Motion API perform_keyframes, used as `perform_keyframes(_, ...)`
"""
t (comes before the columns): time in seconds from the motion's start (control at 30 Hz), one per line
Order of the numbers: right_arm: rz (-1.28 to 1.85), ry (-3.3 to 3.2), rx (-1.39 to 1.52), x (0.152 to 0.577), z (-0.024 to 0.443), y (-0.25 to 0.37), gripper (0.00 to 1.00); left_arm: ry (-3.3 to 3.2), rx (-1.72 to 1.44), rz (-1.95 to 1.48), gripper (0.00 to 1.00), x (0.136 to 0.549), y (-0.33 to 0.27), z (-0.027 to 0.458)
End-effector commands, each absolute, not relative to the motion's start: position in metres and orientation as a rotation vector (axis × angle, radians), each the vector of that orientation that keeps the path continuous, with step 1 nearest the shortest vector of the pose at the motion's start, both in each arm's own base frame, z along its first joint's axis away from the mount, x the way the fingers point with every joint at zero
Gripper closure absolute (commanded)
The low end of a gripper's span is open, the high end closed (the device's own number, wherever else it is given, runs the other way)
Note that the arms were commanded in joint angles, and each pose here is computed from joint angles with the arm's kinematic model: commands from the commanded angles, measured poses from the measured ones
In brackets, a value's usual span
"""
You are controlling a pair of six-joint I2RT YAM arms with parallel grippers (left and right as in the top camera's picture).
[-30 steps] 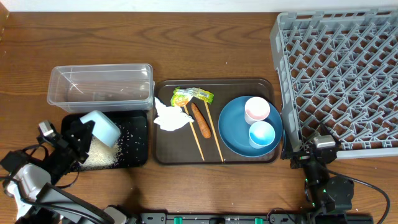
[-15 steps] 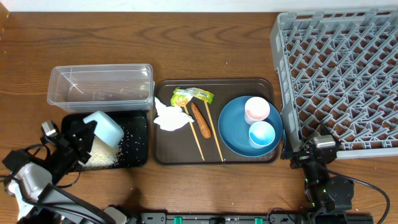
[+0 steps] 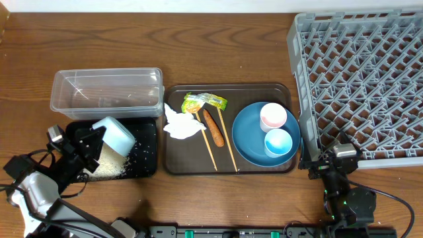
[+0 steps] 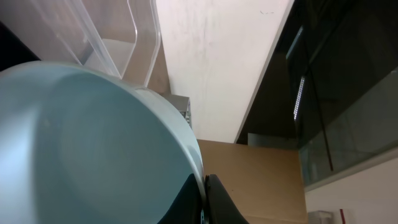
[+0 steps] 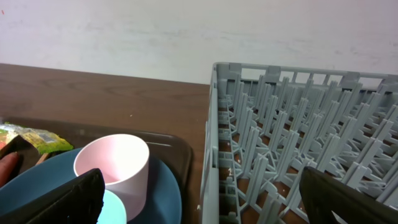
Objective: Sort waste into correct bins and load items into the dishwasher rack
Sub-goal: 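Tilt the bowl with the left gripper to pour rice onto the black tray, then carry the empty bowl back and set it on the brown tray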
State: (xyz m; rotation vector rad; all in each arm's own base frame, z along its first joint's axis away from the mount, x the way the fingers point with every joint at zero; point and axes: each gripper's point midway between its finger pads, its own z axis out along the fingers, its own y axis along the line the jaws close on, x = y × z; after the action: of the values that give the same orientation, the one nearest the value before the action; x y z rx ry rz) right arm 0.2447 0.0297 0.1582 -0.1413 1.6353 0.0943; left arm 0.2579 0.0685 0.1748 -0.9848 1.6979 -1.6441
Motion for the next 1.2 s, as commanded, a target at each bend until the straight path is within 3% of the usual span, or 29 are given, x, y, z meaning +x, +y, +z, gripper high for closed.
perform_keyframes(0.0, 0.092, 1.636, -0.153, 0.244, 0.157, 0.032, 0.01, 1.678, -0.972, -1.676, 0.94, 0.257, 0.065, 0.184)
perform_keyframes(0.1, 0.092, 1.636, -0.153, 0.244, 0.157, 0.032, 0.01, 1.697, -0.871, -1.601, 0.94, 0.262, 0.071, 0.185)
perform_keyframes(0.37, 0.092, 1.636, -0.153, 0.244, 0.158, 0.032, 0.01, 1.706, -1.018, -1.768, 0.94, 0.26, 0.047, 0.19)
perform_keyframes(0.47, 0.092, 1.636, -0.153, 0.244, 0.157, 0.032, 0.01, 1.756, -0.87, -1.665, 0.94, 0.267, 0.05, 0.191)
perform_keyframes(0.57, 0.092, 1.636, -0.153, 0.244, 0.158, 0.032, 0.01, 1.719, -1.003, -1.778, 0.94, 0.266, 0.047, 0.193)
perform_keyframes(0.67, 0.092, 1.636, -0.153, 0.244, 0.157, 0.032, 0.01, 1.741, -0.862, -1.685, 0.94, 0.27, 0.052, 0.197)
perform_keyframes(1.17, 0.092, 1.636, -0.153, 0.244, 0.157, 0.032, 0.01, 1.779, -0.855, -1.587, 0.94, 0.281, 0.064, 0.196)
